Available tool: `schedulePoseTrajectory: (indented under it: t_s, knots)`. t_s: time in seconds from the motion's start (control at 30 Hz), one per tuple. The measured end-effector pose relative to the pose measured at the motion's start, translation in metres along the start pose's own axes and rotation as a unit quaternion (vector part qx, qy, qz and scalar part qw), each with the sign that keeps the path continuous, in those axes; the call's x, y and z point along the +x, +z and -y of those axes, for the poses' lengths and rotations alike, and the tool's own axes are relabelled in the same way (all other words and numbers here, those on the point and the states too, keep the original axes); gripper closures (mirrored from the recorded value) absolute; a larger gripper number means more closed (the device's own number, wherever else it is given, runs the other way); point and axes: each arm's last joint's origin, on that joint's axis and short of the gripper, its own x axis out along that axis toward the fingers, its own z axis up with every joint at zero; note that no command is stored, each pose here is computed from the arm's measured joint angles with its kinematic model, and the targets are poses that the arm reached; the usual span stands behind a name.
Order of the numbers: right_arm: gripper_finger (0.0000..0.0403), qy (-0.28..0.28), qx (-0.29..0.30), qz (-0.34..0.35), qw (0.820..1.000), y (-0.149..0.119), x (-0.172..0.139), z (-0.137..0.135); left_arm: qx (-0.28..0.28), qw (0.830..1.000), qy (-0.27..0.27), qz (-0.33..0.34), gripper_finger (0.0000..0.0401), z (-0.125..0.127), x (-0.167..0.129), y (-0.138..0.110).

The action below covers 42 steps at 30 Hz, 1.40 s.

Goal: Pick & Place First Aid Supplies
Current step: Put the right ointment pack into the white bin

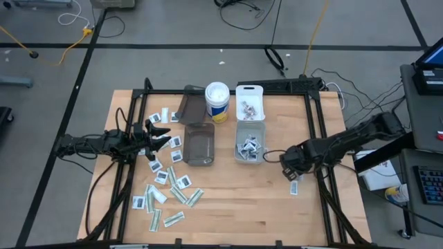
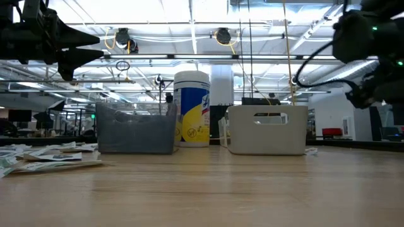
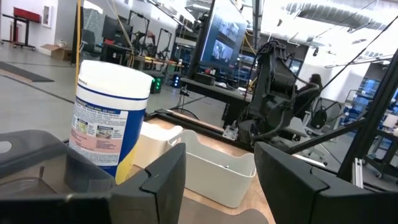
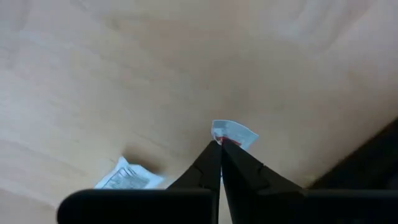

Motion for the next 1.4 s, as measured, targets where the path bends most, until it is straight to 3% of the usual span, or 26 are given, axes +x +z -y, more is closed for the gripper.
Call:
schedulePoseTrajectory:
  t_s: [0.57,0.83,1.1,1.4]
  knots:
    - [0.0402,0.005,-0.079,-0.02,0.997,0.018,-0.101,0.0,0.0,1.0,0.0,0.0,0.0205,0.0,0.0,0.0]
    - [0.0402,-0.001,-0.085,-0.03,0.996,0.02,-0.123,0.005,0.0,1.0,0.0,0.0,0.0205,0.0,0.0,0.0]
    - [0.0403,-0.002,-0.11,-0.027,0.994,0.075,-0.124,-0.004,0.0,1.0,0.0,0.0,0.0205,0.0,0.0,0.0]
    - [0.0403,0.021,-0.124,0.005,0.992,0.162,-0.143,-0.005,0.0,1.0,0.0,0.0,0.0205,0.0,0.0,0.0]
